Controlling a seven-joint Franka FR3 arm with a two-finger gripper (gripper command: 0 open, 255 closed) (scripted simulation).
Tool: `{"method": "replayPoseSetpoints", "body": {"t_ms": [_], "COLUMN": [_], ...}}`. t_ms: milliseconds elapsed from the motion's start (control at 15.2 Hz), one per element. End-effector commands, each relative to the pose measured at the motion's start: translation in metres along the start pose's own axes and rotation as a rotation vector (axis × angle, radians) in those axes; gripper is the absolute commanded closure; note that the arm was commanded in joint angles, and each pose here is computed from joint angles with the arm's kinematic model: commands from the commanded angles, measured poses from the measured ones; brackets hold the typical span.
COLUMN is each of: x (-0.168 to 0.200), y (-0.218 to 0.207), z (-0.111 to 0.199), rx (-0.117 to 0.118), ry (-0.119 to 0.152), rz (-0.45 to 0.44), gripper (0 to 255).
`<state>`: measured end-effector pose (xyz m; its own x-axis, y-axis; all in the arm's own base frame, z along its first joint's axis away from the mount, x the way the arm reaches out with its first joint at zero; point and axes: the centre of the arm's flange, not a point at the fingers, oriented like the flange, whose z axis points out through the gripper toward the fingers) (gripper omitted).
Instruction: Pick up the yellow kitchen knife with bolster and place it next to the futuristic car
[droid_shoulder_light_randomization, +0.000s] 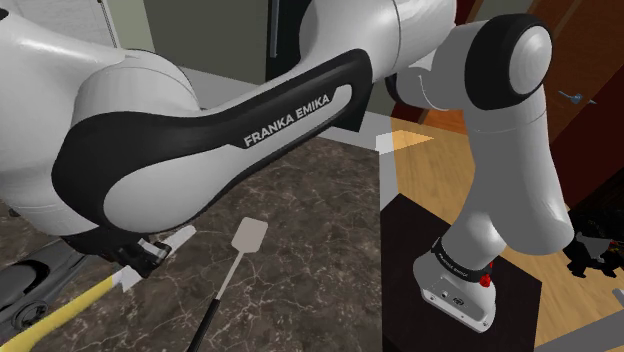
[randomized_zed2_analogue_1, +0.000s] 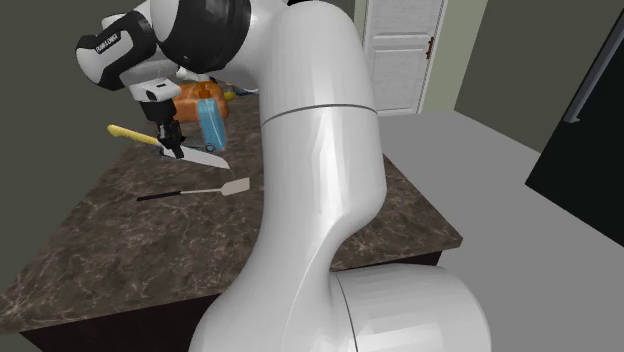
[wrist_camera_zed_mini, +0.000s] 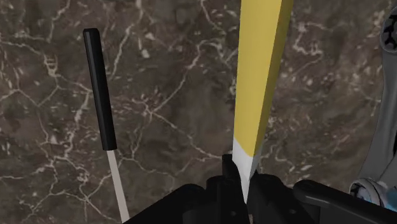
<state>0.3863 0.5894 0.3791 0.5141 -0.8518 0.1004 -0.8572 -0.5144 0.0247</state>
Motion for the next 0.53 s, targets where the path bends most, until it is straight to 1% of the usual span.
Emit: {"method": "replayPoseSetpoints", "body": {"t_ms": [0,264,462], "x": [-0.001,-0.003,-0.003], "y": [0.0,-0.001,-0.001], "z": [0.012,0.033,0.037], "rx": [-0.001,-0.001,-0.001], "ry": [0.001,0.001,0.001], "rz": [0.001,0.001,0.001], "gripper": [255,255,255]}}
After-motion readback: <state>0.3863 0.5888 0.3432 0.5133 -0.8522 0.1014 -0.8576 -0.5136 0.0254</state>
